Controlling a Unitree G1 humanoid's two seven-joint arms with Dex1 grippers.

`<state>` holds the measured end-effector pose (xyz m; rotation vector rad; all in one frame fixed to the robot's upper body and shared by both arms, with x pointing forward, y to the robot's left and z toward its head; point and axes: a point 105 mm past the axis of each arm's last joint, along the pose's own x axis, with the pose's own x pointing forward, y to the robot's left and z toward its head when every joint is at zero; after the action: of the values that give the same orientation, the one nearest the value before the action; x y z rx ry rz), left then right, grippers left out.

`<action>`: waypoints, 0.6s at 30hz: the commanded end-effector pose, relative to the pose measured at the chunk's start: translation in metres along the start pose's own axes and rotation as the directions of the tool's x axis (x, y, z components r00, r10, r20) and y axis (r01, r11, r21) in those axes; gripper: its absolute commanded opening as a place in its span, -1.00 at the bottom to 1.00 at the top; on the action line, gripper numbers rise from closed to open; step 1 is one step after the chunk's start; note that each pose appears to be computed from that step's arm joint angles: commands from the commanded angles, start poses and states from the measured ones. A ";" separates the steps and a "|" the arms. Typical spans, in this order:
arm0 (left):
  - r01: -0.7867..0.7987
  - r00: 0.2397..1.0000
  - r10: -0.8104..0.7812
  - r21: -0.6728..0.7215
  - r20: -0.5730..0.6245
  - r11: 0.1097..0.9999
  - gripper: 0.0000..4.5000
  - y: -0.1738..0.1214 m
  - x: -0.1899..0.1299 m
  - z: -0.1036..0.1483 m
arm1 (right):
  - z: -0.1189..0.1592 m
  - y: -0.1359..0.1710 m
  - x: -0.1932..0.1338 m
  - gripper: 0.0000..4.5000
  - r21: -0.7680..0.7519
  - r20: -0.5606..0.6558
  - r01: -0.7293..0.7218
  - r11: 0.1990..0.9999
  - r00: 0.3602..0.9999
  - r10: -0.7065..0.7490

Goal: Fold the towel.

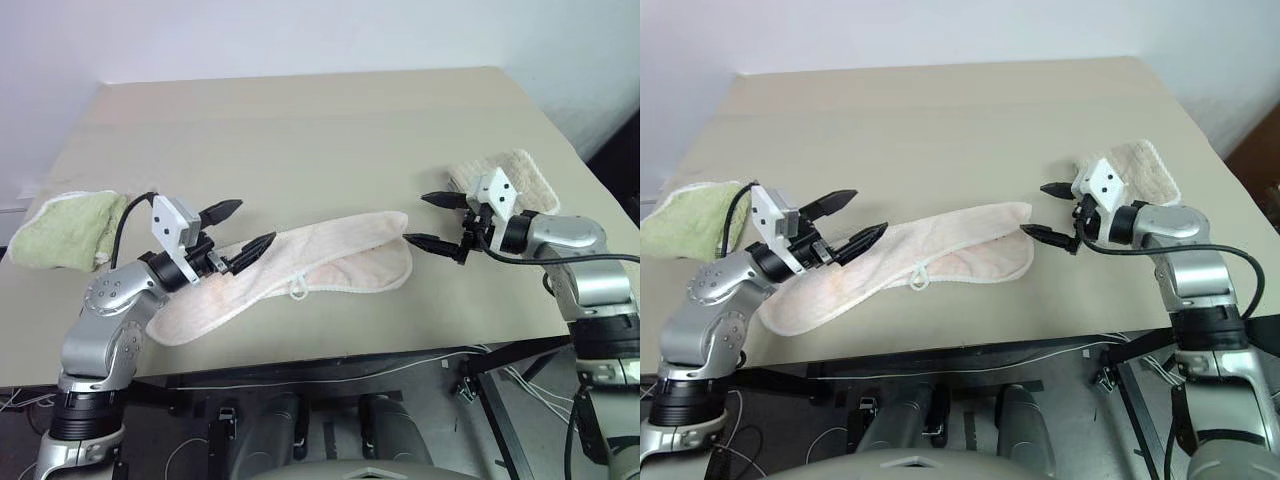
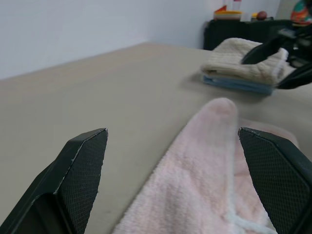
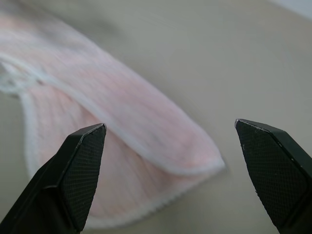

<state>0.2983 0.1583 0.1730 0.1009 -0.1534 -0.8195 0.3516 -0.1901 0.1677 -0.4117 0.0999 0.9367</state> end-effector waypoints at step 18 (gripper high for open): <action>0.092 0.996 -0.092 0.035 0.008 0.995 1.00 -0.031 0.010 -0.015 | -0.003 -0.027 0.032 0.98 -0.353 -0.131 0.006 0.936 0.990 -0.056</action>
<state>0.2870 0.1339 0.1468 0.1226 -0.1328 -0.9032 0.3879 -0.1851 0.1465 -0.7750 0.1144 0.9098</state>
